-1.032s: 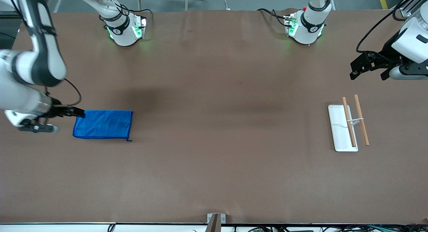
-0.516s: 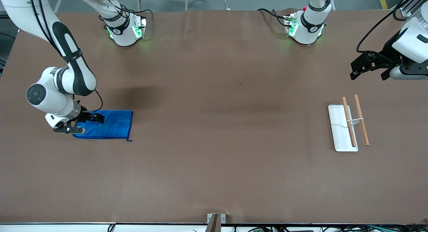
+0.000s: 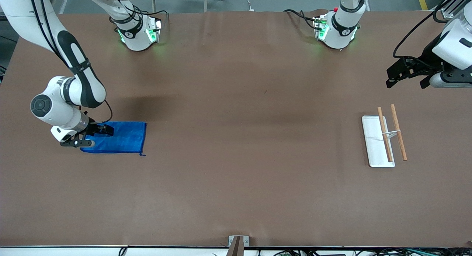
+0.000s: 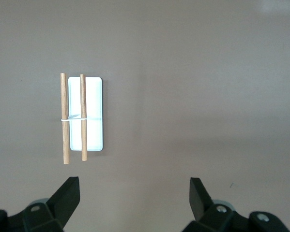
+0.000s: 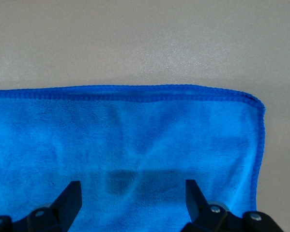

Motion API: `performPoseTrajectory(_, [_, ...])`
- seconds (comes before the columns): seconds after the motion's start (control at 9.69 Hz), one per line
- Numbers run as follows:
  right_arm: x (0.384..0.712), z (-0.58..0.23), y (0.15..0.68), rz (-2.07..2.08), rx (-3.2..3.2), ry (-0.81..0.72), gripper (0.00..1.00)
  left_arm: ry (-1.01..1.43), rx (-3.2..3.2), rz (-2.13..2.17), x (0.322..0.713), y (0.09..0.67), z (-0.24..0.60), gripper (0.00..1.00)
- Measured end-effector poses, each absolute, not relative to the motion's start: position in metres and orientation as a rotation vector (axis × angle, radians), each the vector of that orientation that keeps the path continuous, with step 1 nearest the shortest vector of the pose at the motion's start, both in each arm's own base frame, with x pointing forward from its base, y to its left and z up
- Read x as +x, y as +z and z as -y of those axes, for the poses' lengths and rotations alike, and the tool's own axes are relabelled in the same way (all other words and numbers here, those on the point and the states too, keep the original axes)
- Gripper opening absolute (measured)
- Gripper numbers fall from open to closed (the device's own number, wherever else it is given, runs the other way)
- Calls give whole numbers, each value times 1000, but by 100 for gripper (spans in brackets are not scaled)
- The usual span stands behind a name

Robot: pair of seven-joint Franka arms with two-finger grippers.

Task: Right arm passes towel to left arm to hang
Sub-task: 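Lower the right gripper onto the blue towel's edge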

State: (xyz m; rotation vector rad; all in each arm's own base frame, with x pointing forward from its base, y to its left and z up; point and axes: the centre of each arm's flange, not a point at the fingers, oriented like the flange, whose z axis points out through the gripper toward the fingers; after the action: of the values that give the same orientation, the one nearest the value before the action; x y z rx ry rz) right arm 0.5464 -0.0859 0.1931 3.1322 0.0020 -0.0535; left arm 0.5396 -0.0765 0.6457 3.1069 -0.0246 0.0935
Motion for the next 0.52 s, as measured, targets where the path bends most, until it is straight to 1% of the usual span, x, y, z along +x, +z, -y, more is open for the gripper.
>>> performPoseTrajectory(0.31, [546,84,186,-8,3130,-22,95,95,3107,25,540,646,77,100])
performPoseTrajectory(0.52, [541,81,177,-15,3126,22,95,98,3106,25,540,647,77,100])
